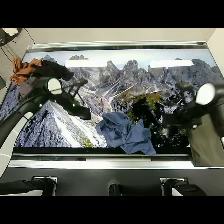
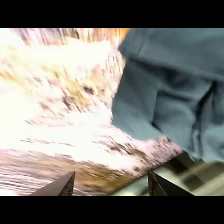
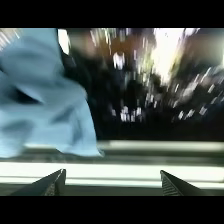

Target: Fold the shirts.

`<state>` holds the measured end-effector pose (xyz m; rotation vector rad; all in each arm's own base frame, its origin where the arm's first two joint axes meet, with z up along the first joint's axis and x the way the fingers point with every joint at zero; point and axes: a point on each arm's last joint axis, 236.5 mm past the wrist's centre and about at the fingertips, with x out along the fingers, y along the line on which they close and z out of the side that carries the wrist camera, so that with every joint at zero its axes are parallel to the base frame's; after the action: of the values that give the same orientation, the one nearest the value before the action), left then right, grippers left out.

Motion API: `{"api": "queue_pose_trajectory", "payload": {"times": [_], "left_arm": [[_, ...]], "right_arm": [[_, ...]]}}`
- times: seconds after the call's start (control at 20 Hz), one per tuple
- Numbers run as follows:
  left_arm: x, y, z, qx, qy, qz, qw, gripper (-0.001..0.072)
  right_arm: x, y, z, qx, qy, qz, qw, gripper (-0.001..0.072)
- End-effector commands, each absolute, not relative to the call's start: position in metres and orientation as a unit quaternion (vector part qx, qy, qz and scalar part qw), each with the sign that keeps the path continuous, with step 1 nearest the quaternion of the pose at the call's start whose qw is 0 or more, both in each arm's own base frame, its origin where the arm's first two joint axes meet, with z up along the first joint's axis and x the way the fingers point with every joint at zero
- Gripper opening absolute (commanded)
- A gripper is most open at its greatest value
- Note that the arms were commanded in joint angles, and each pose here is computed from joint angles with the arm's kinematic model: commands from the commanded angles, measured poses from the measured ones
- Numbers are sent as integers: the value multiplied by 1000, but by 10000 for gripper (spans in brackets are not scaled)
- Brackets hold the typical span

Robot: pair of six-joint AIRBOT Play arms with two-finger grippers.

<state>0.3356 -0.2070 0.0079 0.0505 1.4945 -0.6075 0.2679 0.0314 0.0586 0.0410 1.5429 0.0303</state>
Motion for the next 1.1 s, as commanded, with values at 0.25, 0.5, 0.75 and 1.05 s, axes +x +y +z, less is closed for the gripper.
{"api": "queue_pose_trajectory", "payload": {"times": [0.25,0.5,0.75,1.05], "left_arm": [[313,-256,-68,-93,684,-296,660,612],[317,-274,-83,-102,676,-300,665,603],[316,-275,-96,-104,687,-291,658,566],[314,-275,-91,-106,688,-293,655,29]], "right_arm": [[200,53,-34,49,782,51,619,697],[190,72,-69,100,778,54,619,714],[177,84,-90,134,780,58,609,714],[209,98,-98,188,730,47,656,666]]}}
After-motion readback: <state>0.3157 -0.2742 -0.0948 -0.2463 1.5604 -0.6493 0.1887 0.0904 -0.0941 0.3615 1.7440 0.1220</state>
